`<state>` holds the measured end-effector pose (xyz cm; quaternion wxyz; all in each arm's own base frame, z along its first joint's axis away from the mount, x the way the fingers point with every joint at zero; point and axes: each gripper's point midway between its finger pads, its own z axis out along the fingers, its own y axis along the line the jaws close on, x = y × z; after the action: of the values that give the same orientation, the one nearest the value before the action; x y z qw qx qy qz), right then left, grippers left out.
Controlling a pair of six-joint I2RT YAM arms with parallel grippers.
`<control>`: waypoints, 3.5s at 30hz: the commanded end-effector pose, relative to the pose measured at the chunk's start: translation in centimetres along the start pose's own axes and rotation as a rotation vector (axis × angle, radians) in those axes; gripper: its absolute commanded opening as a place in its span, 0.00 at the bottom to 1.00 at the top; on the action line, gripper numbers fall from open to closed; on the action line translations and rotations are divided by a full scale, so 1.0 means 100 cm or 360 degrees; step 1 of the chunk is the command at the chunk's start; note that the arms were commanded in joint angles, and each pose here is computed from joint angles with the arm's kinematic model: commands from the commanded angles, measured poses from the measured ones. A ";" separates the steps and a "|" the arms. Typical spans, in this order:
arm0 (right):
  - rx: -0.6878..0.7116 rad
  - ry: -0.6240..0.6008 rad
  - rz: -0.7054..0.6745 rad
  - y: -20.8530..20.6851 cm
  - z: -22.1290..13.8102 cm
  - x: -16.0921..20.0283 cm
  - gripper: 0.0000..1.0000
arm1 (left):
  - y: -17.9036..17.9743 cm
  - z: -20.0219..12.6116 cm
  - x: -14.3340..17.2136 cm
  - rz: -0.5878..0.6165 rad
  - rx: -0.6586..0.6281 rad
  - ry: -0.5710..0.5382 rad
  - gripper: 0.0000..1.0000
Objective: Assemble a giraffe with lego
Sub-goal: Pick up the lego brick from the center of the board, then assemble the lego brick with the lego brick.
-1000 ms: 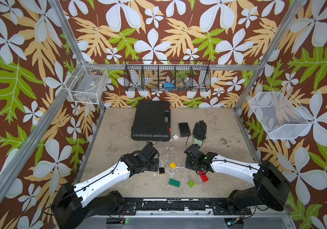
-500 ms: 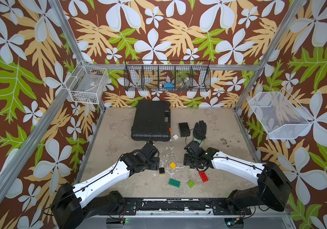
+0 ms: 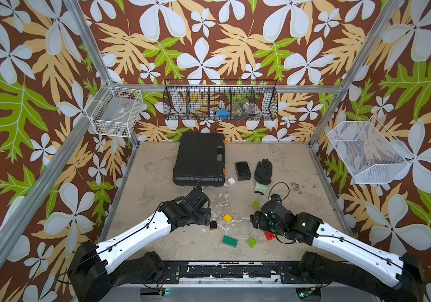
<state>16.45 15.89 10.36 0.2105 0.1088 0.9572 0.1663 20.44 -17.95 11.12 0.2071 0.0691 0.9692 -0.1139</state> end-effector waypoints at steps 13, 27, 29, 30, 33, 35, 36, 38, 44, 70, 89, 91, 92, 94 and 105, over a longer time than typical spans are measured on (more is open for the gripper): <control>0.0099 -0.0055 -0.0053 -0.003 -0.017 -0.014 0.95 | -0.057 0.010 0.069 0.0115 0.0234 0.0249 0.95; -0.0109 0.0014 0.0013 -0.027 -0.008 -0.027 0.96 | -0.130 0.027 0.084 0.0249 0.0162 0.0229 0.99; -0.0116 0.0016 -0.0005 -0.030 -0.008 -0.031 0.97 | -0.132 0.033 0.087 0.0252 0.0127 0.0244 0.98; -0.0118 0.0014 -0.0019 -0.032 -0.009 -0.034 0.97 | -0.134 0.037 0.089 0.0249 0.0111 0.0253 0.98; -0.0120 0.0010 -0.0053 -0.035 -0.013 -0.039 0.97 | -0.138 0.050 0.092 0.0266 0.0053 0.0269 0.98; -0.0120 0.0010 -0.0069 -0.036 -0.015 -0.040 0.97 | -0.140 0.057 0.093 0.0276 0.0012 0.0277 0.98; -0.0126 0.0008 -0.0074 -0.036 -0.015 -0.041 0.97 | -0.139 0.062 0.093 0.0279 -0.0021 0.0279 0.98; -0.0136 0.0014 -0.0087 -0.037 -0.016 -0.041 0.97 | -0.136 0.068 0.093 0.0281 -0.0080 0.0277 0.98; -0.0155 0.0006 -0.0120 -0.037 -0.019 -0.047 0.97 | -0.129 0.075 0.093 0.0273 -0.0178 0.0278 0.94; -0.0229 -0.0110 -0.0198 -0.020 -0.028 -0.086 0.97 | -0.128 0.010 0.029 0.0108 -0.0268 0.0114 0.32; -0.0216 -0.0203 -0.0479 -0.002 -0.044 -0.120 0.99 | -0.063 0.039 -0.011 -0.0358 -0.0477 0.0094 0.33; -0.0217 -0.0218 -0.0483 -0.001 -0.046 -0.122 0.99 | -0.059 0.043 -0.008 -0.0373 -0.0479 0.0118 0.33; -0.0217 -0.0220 -0.0475 -0.001 -0.045 -0.122 0.99 | -0.056 0.045 -0.008 -0.0372 -0.0486 0.0130 0.33; -0.0226 -0.0212 -0.0461 -0.001 -0.043 -0.121 0.99 | -0.054 0.044 -0.007 -0.0362 -0.0493 0.0139 0.33; -0.0220 -0.0211 -0.0459 -0.003 -0.041 -0.122 0.99 | -0.054 0.049 0.011 -0.0387 -0.0419 0.0224 0.32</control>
<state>25.05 11.11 17.76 0.2933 -0.0307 0.9355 0.1944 20.48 -23.80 7.07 0.1345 -0.0680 0.9885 0.0103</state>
